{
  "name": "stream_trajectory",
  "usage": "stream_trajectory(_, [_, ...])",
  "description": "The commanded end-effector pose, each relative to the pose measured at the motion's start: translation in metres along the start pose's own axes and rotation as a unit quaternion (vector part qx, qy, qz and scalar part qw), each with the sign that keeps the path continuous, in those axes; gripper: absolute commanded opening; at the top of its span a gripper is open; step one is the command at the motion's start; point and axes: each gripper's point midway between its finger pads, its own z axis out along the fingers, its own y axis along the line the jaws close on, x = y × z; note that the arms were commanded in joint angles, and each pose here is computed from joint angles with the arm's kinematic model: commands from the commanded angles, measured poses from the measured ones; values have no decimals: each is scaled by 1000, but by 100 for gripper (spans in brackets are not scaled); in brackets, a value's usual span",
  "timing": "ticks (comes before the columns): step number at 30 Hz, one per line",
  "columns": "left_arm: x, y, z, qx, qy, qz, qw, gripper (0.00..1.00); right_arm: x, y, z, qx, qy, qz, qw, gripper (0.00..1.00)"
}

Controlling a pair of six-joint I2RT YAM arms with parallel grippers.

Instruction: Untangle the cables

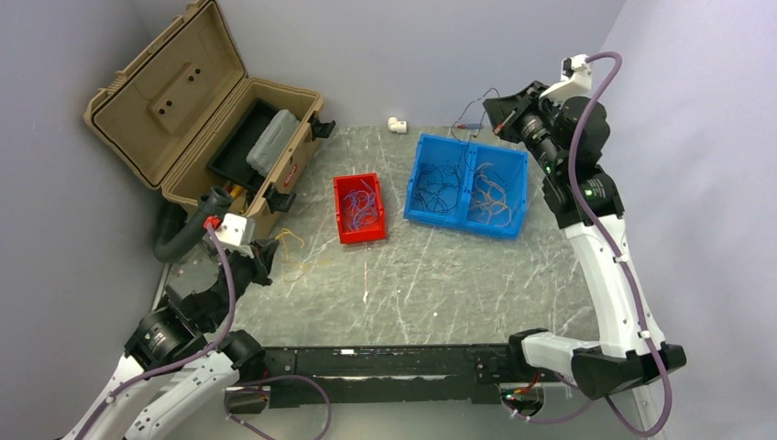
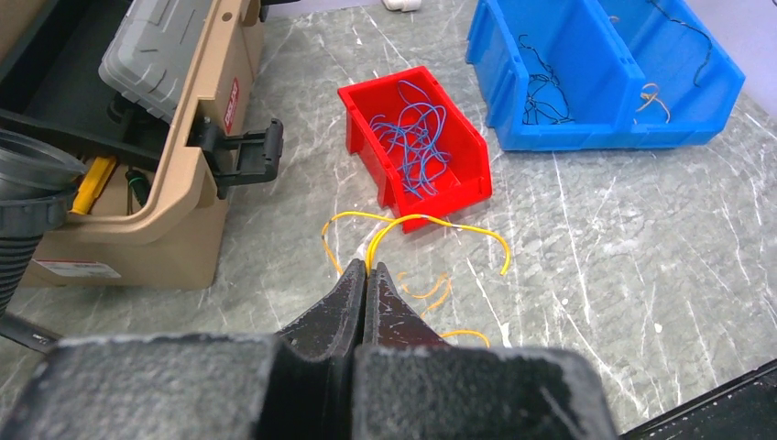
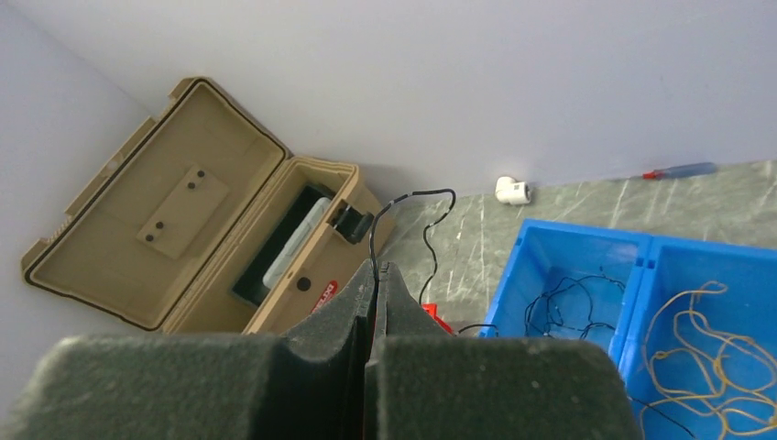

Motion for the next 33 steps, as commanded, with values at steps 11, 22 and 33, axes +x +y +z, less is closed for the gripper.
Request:
stream_trajectory(11, [-14,-10,2,23,-15,3,1000,0,25,19,50,-6,-3,11,1000,0])
stream_trajectory(22, [-11,-12,4,27,-10,4,1000,0,56,9,83,12,8,18,1000,0])
stream_trajectory(33, [-10,-12,5,26,-7,6,1000,0,89,18,107,-47,29,41,998,0])
